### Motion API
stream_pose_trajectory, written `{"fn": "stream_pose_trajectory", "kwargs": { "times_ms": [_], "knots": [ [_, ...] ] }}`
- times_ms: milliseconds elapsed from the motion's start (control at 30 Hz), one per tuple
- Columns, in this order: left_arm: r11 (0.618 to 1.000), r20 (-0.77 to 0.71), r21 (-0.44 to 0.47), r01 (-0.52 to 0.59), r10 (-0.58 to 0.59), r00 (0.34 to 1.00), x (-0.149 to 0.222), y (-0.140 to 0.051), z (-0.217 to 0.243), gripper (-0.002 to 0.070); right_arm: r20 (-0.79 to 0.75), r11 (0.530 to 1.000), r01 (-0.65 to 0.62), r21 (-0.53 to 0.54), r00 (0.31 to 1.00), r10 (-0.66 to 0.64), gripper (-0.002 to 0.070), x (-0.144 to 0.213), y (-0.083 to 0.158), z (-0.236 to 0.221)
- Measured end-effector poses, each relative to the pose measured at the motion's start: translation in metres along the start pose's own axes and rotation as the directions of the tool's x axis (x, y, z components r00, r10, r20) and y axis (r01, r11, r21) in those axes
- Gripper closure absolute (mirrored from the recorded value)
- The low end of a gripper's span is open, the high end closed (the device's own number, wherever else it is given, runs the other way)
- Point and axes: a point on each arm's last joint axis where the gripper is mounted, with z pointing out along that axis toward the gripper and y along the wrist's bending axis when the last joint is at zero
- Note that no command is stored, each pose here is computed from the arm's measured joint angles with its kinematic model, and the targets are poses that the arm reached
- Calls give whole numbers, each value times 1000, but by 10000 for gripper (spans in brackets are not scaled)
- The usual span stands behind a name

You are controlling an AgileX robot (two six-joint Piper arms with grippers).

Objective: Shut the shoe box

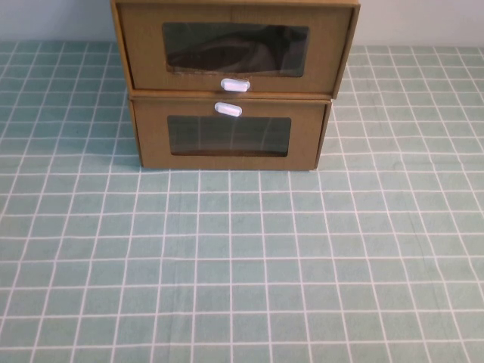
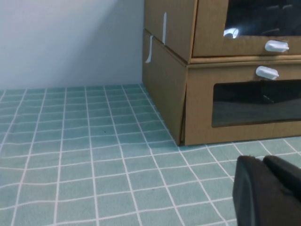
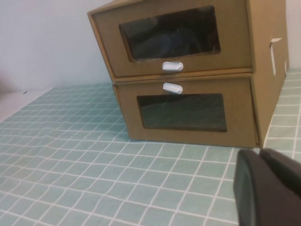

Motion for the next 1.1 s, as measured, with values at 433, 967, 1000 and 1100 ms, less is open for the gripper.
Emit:
{"fn": "stream_pose_trajectory", "kwargs": {
  "times_ms": [433, 967, 1000, 1100],
  "knots": [
    [1000, 0, 0, 0, 0, 1000, 0, 0, 0, 680, 9, 999, 49, 3, 999, -49, 687, -1, 0, 0],
    [1000, 0, 0, 2, -2, 1000, 0, 0, 0, 680, 5, 862, 80, 500, 995, -95, 687, 53, -42, -17],
    [1000, 0, 0, 2, -2, 1000, 0, 0, 0, 680, -3, 856, 84, 510, 995, -95, 687, 55, -42, -18],
    [1000, -2, 1, 2, -2, 1000, 0, 0, 0, 680, -72, 844, 97, 528, 995, -70, 687, 62, -44, -21]
  ]
}}
